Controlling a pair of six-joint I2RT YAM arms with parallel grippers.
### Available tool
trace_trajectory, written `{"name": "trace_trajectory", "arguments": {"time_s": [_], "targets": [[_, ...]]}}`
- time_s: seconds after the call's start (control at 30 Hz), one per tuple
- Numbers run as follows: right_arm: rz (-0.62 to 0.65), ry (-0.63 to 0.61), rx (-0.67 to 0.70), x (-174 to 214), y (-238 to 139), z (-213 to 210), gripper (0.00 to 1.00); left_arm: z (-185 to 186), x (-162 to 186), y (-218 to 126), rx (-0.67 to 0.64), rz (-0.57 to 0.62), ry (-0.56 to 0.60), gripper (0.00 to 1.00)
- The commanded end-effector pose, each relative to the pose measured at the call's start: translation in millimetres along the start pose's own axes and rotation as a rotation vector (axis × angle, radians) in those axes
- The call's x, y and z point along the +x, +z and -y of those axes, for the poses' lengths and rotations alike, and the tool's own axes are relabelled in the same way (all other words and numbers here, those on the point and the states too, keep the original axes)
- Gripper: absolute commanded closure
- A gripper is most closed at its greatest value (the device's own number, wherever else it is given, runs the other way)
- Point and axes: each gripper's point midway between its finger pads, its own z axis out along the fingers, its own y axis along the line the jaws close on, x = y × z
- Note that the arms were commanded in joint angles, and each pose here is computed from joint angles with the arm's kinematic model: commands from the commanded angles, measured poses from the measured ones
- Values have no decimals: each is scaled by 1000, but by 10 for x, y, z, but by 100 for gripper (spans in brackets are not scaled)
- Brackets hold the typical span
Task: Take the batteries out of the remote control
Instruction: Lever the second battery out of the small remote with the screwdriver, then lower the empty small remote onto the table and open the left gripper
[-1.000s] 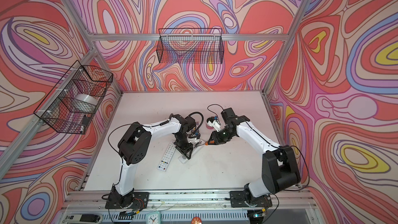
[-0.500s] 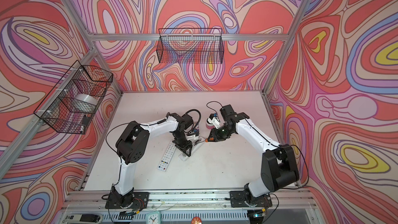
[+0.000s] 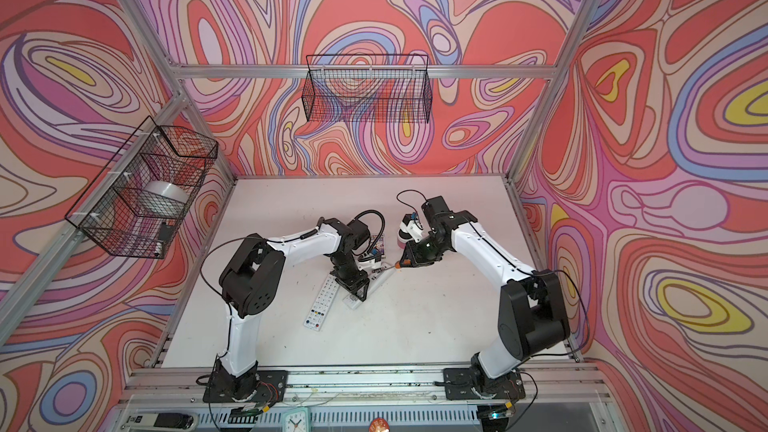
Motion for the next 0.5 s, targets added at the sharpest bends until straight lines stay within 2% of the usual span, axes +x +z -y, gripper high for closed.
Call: {"name": "trace_trajectory", "arguments": {"time_s": [0.0,0.27,0.47], "targets": [[80,-29,-22,-232,-27,-82,100,109,12,-72,36,23,31,43],[106,-39,19,-250,-62,-53,100,118,45,-42,47,19,23,42],[97,-40,-6,-210,-45,-86,100,125,34,-61,47,21,18,42]]}}
